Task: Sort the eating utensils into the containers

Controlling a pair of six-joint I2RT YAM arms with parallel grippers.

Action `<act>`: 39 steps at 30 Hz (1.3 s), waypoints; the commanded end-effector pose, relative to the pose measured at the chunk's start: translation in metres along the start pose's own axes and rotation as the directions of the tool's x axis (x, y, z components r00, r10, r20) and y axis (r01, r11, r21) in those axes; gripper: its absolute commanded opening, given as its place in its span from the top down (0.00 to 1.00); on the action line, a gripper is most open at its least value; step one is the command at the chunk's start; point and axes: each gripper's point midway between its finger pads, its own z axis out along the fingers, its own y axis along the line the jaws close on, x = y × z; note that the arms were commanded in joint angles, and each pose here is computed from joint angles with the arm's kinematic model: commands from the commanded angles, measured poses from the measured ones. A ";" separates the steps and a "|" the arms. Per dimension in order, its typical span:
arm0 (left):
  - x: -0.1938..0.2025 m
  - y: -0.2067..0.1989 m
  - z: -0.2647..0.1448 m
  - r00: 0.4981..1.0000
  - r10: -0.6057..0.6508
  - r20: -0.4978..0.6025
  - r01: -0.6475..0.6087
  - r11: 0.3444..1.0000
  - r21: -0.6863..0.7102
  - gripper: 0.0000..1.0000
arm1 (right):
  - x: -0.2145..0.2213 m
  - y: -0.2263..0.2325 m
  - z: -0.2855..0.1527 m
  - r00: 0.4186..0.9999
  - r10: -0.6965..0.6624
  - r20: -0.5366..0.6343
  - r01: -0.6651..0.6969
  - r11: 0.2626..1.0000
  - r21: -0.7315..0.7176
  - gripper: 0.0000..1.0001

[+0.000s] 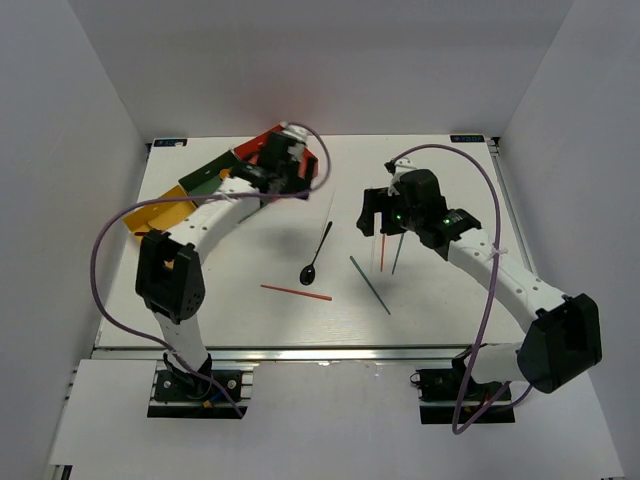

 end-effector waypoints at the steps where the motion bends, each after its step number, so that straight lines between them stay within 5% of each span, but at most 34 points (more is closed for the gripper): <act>1: 0.052 -0.050 -0.020 0.992 0.004 -0.129 0.001 0.999 0.041 0.02 | -0.021 -0.012 -0.023 0.997 0.033 0.065 -0.040 0.994 0.099 0.11; 6: 0.096 -0.130 -0.038 0.979 0.092 -0.184 -0.056 0.980 0.193 0.15 | -0.015 -0.014 -0.035 0.996 0.035 0.079 -0.043 0.994 0.100 0.11; 15: 0.167 -0.168 -0.030 0.939 0.155 -0.306 -0.079 0.966 0.246 0.31 | -0.009 -0.013 -0.036 0.998 0.020 0.063 -0.025 0.996 0.086 0.12; 28: 0.202 -0.156 -0.008 0.918 0.215 -0.333 -0.158 0.969 0.190 0.37 | -0.013 -0.010 -0.034 0.997 0.004 0.072 -0.009 0.998 0.068 0.12; 39: 0.223 -0.152 -0.003 0.893 0.225 -0.391 -0.154 0.967 0.204 0.78 | -0.017 -0.008 -0.035 0.996 0.002 0.085 -0.008 0.998 0.063 0.12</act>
